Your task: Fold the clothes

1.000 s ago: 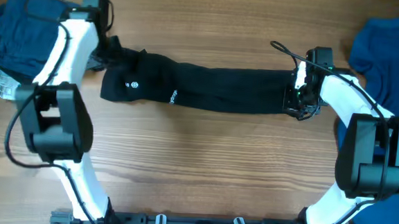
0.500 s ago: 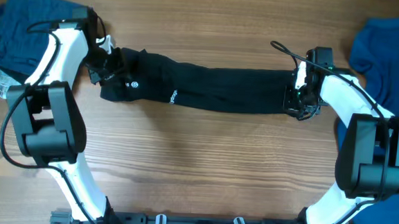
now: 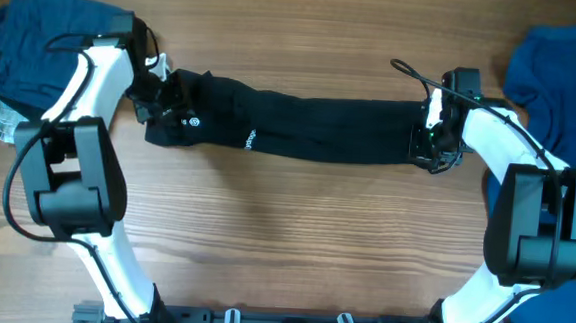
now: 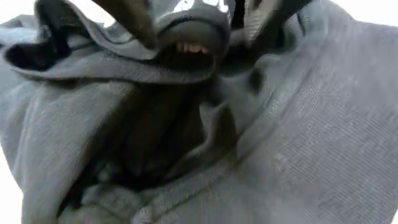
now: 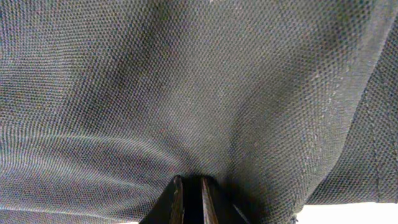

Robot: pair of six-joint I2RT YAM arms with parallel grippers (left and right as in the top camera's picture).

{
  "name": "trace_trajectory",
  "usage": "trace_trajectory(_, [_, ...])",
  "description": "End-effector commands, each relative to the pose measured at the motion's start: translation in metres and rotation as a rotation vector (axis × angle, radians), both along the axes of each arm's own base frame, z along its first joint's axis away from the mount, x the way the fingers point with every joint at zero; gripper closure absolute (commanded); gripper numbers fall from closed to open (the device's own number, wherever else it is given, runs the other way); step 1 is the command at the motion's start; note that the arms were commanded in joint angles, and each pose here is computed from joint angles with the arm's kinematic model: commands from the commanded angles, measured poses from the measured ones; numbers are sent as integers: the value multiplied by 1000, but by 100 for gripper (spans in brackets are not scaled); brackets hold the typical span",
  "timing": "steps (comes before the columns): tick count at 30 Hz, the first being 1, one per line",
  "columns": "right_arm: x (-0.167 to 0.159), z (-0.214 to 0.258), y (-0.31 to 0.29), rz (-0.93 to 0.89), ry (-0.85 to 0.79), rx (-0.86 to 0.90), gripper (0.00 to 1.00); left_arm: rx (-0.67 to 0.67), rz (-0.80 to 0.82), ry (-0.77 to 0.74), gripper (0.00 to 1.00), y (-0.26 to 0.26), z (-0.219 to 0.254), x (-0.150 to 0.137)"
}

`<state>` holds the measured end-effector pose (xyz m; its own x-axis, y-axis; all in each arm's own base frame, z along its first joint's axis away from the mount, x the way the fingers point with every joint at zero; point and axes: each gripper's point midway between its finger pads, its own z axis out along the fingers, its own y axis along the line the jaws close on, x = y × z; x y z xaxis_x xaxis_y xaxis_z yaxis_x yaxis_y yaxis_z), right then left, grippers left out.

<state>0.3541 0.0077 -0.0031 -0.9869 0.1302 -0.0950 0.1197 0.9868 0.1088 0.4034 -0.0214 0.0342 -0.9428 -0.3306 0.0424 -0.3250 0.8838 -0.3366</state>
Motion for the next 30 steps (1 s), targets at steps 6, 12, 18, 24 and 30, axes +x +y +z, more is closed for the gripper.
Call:
trace_trajectory(6, [-16, -13, -16, -25, 62, -76, 87, 33, -10, -85, 92, 3, 8, 16])
trace_trajectory(12, [-16, -14, -17, -25, 63, -82, 86, 234, 21, -95, 88, 40, 3, 22])
trace_trajectory(18, [-14, -13, -17, -26, 57, -82, 85, 97, 89, -204, 57, 20, 50, 50])
trace_trajectory(24, [3, 8, -8, -11, 5, -28, 73, 2, -16, -350, 54, -33, 116, 66])
trace_trajectory(30, [61, 115, 87, 233, -324, 372, 61, 91, 8, -345, 47, -17, 107, 71])
